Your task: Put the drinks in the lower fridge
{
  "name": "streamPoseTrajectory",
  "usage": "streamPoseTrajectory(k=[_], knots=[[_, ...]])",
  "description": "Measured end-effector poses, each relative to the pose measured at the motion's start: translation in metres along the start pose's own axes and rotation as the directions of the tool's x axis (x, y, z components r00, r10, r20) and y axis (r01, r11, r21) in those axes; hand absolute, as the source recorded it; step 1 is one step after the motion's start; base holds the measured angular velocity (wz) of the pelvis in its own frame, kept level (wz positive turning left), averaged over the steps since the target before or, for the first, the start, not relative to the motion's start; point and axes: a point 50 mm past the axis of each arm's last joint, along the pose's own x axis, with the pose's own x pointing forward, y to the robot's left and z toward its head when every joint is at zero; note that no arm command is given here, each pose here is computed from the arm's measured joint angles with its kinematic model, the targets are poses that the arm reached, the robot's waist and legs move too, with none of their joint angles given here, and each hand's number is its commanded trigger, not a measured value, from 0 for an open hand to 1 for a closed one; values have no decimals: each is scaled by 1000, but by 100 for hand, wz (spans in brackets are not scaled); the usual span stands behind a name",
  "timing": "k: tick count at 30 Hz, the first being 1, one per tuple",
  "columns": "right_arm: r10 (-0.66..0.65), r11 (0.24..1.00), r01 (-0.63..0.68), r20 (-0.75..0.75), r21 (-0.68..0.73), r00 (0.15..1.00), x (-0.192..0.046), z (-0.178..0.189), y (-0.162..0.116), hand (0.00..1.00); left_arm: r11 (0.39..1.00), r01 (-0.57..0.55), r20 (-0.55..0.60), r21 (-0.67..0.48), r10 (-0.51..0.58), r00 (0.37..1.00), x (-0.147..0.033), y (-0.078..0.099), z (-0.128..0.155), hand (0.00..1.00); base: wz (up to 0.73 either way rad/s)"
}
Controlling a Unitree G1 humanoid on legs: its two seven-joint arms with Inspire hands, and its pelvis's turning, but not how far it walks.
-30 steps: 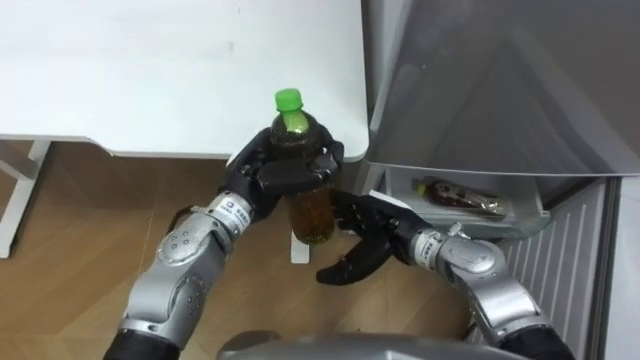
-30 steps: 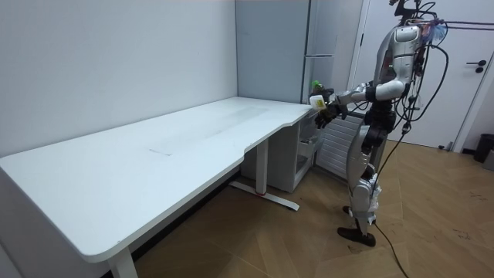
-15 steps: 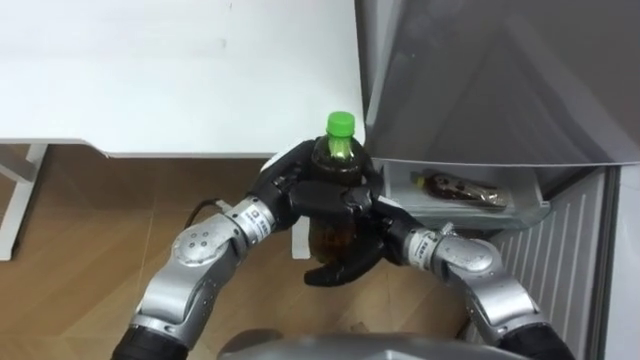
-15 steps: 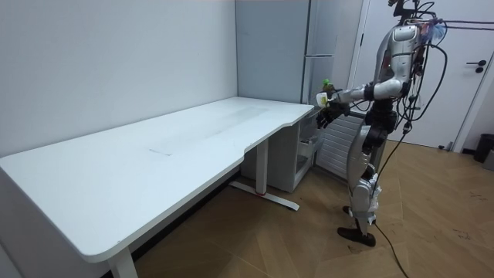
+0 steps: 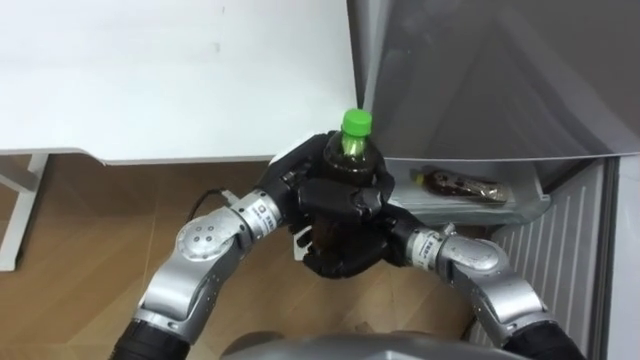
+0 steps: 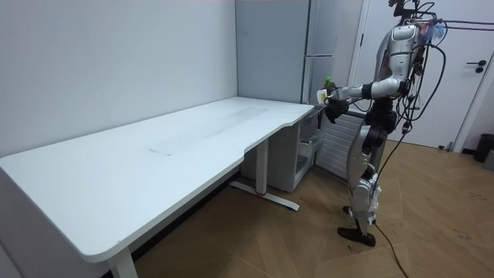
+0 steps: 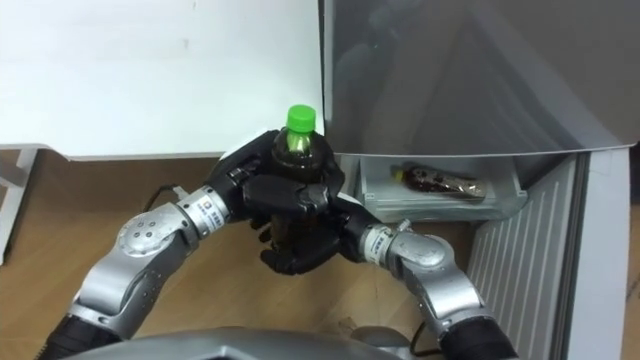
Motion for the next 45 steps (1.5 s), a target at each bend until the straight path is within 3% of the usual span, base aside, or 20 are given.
streamPoseTrajectory(k=[2, 3, 5, 6, 32, 41, 45], knots=[[3, 1000, -3, -4, -3, 1000, 0, 0, 0, 100, 1000, 1, 0, -1, -1, 1000, 0, 0, 0, 100, 0], [2, 1000, -2, -5, -3, 1000, -1, -1, 0, 100, 1000, 4, 1, -3, -4, 1000, 0, -1, 0, 91, 0], [1, 1000, -1, -7, -4, 1000, -1, -1, -1, 100, 1000, 8, 1, -4, -8, 1000, 1, -2, 0, 44, 0], [1, 1000, -1, -7, -4, 1000, -1, -1, -1, 100, 1000, 8, 1, -4, -8, 1000, 1, -2, 0, 0, 0], [12, 1000, -11, -10, 11, 1000, -1, -6, 1, 100, 1000, -2, 42, 25, 1, 999, -1, 1, 8, 0, -1], [6, 1000, -5, -16, 14, 1000, -3, -8, -1, 100, 993, -12, 212, 115, -13, 977, -5, 0, 45, 0, 0], [-4, 1000, 4, -34, 11, 999, -8, -12, -3, 100, 985, -17, 366, 171, -48, 929, -12, -8, 77, 0, 0]])
